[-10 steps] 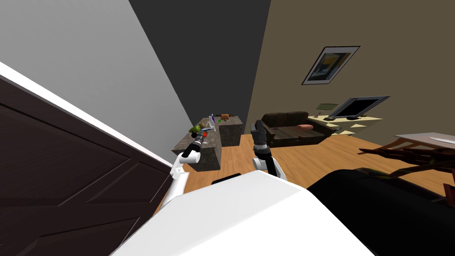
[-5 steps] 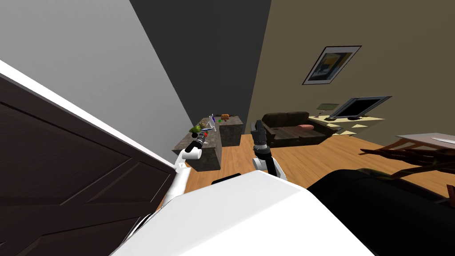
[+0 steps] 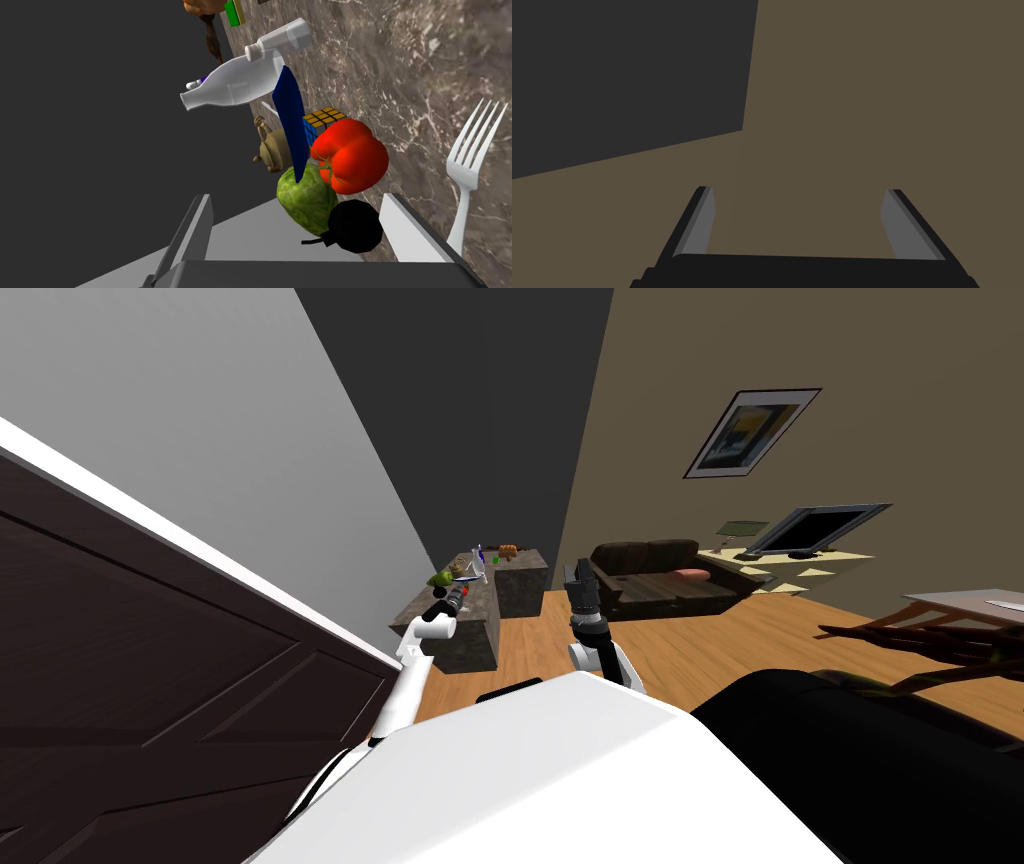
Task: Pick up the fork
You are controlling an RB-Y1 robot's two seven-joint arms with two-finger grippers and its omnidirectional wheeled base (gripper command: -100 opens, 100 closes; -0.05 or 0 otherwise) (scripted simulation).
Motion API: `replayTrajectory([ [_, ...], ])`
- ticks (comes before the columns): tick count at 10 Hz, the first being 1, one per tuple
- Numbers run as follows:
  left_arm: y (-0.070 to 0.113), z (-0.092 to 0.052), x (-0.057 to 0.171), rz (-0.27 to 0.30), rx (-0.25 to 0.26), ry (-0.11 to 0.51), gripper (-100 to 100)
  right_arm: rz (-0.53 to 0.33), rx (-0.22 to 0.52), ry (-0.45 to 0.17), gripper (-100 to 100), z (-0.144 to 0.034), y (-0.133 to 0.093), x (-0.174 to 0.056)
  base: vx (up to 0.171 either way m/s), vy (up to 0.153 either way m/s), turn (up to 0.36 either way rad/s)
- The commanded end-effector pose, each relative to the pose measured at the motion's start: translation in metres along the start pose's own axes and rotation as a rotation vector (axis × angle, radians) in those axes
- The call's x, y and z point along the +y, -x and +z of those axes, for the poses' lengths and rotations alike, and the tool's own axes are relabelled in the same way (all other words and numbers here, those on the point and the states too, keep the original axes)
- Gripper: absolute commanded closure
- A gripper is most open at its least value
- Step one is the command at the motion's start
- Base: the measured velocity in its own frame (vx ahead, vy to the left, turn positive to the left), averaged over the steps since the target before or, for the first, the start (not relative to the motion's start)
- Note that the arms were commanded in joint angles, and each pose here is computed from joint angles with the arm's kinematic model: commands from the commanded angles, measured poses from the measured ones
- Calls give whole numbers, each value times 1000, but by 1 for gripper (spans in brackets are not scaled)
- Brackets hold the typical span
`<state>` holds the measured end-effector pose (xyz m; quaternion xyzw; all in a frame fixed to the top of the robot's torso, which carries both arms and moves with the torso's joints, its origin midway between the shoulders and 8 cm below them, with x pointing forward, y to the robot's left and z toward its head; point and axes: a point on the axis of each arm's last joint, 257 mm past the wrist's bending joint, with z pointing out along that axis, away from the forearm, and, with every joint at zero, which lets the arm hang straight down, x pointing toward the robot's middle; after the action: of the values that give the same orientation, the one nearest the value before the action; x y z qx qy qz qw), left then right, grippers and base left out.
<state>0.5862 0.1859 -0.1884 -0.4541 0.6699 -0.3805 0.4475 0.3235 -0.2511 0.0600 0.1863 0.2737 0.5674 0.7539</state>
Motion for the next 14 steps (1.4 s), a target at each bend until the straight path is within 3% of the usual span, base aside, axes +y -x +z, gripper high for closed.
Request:
replayTrajectory([
  [1,-3,8,6,2,9,49,-100,0,0,0,0,0,0,0,13,14,41],
  [7,-11,23,34,9,36,225,-100,0,0,0,0,0,0,0,22,15,29],
  [14,-22,26,67,15,63,416,-100,0,0,0,0,0,0,0,36,19,37],
])
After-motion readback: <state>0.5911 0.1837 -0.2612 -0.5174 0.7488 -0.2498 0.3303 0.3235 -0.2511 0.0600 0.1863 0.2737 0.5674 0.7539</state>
